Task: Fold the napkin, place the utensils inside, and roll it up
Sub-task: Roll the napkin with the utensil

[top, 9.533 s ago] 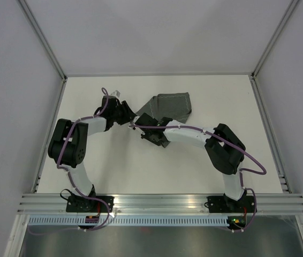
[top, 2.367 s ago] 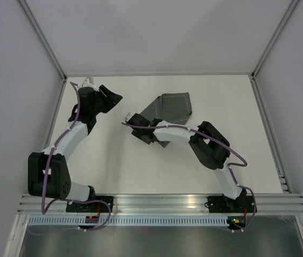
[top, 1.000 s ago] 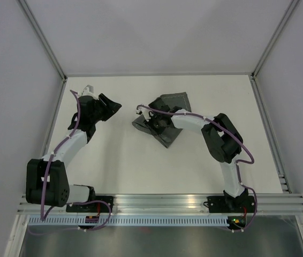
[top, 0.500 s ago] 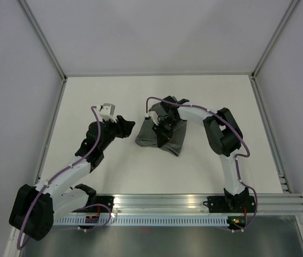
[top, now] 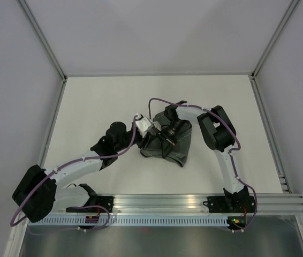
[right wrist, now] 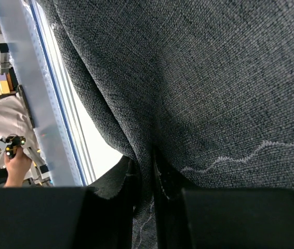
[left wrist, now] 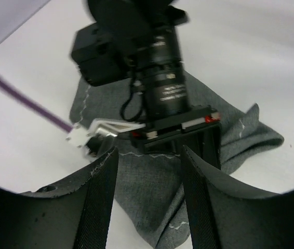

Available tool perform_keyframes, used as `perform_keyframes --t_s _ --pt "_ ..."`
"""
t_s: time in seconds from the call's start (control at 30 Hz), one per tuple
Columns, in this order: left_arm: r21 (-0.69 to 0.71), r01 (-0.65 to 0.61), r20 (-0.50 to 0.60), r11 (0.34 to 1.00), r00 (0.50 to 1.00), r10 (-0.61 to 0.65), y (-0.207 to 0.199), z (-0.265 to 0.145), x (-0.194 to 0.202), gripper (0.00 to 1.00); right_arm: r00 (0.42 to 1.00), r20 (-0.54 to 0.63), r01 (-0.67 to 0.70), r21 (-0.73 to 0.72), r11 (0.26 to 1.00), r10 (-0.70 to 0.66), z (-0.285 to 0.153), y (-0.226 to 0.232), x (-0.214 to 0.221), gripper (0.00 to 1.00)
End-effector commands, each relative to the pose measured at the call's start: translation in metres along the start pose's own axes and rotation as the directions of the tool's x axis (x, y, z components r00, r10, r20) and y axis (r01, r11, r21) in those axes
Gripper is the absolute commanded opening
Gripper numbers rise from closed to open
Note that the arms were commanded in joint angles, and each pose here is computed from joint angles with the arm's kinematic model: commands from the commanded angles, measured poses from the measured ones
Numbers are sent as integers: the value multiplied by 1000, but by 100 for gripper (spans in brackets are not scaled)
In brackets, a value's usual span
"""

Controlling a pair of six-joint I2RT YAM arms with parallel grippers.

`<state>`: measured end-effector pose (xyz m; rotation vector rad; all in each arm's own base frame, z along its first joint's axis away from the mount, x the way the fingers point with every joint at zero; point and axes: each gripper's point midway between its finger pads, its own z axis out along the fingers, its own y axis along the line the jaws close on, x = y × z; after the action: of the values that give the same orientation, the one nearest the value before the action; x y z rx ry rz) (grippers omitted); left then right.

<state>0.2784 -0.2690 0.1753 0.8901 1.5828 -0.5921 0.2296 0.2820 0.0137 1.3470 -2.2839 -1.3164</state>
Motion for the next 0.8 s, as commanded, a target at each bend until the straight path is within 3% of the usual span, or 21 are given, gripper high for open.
perform_keyframes --t_s 0.0,0.3,0.57,0.77 --pt "83 -271 -16 959 962 274 -17 13 0 57 994 -105 50 76 996 -42 9 -35 24 3" --pt "214 -369 -204 904 889 411 -39 32 51 57 994 -101 39 93 995 -29 9 -42 24 3" --pt "314 -395 -265 863 837 479 -61 37 79 58 995 -93 31 103 994 -21 9 -46 23 2" --pt "355 -402 -258 844 826 502 -74 38 84 60 995 -97 26 108 994 -15 9 -50 24 2"
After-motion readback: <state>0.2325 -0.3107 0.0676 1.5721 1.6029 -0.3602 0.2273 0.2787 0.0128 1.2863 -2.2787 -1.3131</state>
